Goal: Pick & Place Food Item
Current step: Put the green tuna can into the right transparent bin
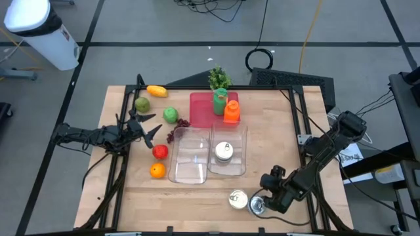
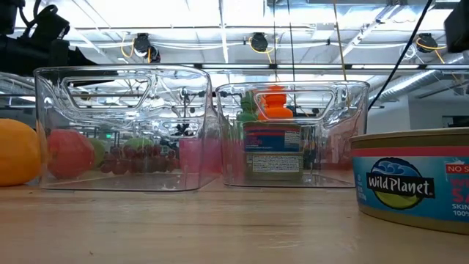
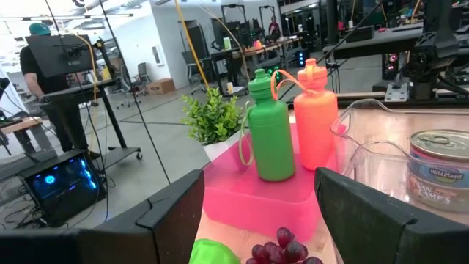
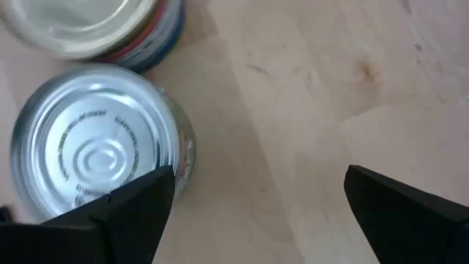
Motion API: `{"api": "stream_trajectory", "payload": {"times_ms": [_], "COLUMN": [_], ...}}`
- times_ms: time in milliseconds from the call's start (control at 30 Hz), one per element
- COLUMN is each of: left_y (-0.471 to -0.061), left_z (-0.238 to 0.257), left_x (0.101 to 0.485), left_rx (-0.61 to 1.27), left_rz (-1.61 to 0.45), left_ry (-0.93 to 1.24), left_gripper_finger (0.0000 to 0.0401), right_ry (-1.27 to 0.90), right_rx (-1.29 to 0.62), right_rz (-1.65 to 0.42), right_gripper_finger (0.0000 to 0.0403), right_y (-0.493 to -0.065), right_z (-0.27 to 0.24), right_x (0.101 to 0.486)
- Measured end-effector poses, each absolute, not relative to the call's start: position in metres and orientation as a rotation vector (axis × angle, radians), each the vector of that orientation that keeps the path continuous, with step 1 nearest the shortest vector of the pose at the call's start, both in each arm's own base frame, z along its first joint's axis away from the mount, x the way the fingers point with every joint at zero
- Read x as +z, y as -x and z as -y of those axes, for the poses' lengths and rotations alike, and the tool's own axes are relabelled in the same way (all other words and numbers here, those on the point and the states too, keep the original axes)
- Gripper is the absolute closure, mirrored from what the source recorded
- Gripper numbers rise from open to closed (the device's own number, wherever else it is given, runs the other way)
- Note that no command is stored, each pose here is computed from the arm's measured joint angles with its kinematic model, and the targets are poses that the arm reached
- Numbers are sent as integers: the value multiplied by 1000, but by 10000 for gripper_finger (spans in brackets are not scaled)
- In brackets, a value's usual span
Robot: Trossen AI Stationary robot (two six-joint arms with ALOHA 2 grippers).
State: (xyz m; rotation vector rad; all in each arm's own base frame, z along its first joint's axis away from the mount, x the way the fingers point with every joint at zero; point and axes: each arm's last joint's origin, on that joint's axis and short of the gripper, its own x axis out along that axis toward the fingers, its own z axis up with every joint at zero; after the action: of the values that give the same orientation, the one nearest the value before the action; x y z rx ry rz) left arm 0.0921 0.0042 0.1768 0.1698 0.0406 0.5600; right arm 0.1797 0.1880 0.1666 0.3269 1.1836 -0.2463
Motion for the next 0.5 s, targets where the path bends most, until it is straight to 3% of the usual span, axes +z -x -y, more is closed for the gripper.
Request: {"api": "stream_trajectory", "payload": {"times_ms": [300, 500], "left_y": [-92, -92], "left_z": [-4, -4], "left_x": [177, 177], "left_rx": [560, 560], "left_rz": [-41, -41], "left_ry": [-170, -170], "left_gripper_finger": [128, 128], "right_ry": [-357, -241], "right_rx": [-243, -398], "right_rz": [-1239, -1297], "right_gripper_finger": [23, 23], "right_y": [-184, -180], "right_z": [-181, -162], "right_x": [165, 161]}}
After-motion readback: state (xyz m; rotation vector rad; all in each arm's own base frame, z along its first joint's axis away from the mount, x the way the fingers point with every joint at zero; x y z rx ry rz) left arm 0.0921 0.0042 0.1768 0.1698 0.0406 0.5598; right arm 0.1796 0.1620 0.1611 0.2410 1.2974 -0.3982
